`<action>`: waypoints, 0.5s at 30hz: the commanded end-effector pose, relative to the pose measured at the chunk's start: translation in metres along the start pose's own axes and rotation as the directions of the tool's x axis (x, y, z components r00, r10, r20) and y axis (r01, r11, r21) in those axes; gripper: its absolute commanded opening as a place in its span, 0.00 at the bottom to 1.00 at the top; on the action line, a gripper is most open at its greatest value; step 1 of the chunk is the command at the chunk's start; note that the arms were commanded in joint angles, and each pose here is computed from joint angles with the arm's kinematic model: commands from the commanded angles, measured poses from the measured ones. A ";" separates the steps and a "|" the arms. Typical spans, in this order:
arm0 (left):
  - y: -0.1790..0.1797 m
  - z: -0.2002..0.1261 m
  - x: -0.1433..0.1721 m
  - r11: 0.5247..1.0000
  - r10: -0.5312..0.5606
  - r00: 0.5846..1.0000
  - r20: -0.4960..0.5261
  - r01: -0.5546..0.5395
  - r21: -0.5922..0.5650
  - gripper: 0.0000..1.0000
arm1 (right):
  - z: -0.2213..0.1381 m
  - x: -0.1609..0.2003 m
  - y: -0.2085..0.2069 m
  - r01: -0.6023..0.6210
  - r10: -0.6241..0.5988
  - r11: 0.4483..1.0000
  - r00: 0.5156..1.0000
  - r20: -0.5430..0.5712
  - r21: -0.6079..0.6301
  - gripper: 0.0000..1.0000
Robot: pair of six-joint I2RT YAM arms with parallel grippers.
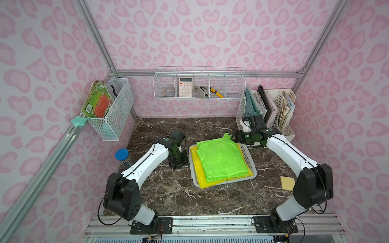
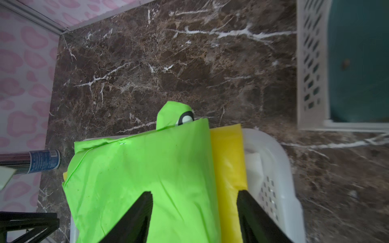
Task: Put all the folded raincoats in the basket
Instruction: Adjust the raincoat in the basket, then reset both arms
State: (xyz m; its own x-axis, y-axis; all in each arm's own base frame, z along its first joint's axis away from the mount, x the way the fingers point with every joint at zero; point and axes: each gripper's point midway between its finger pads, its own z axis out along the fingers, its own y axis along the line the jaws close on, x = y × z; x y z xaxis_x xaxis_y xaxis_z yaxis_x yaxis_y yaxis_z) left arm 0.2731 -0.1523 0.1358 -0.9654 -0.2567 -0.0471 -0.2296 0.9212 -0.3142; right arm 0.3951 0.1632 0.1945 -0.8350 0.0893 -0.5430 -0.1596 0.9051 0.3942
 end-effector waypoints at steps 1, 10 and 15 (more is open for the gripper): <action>0.015 -0.018 -0.012 0.997 -0.011 0.993 0.115 0.020 -0.077 0.52 | -0.029 -0.018 -0.033 -0.012 0.003 0.998 0.991 0.135 0.067 0.70; 0.093 -0.074 -0.064 0.925 0.000 0.765 0.645 0.244 -0.290 0.64 | -0.061 0.029 -0.172 -0.192 0.044 0.932 0.902 0.429 0.309 0.69; 0.123 -0.096 -0.093 0.883 0.086 0.598 0.797 0.324 -0.339 0.72 | -0.075 0.028 -0.172 -0.084 -0.139 0.934 0.809 0.571 0.347 0.71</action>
State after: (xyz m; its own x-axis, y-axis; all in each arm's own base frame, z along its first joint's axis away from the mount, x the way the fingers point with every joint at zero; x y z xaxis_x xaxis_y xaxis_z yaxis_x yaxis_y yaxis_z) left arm 0.2973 -0.0132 0.1589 -0.6666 -0.3687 -0.6478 -0.4917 0.8707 0.0104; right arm 0.3372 -0.0146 0.1174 -0.5819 0.2872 -0.7608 0.1808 0.9578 0.2232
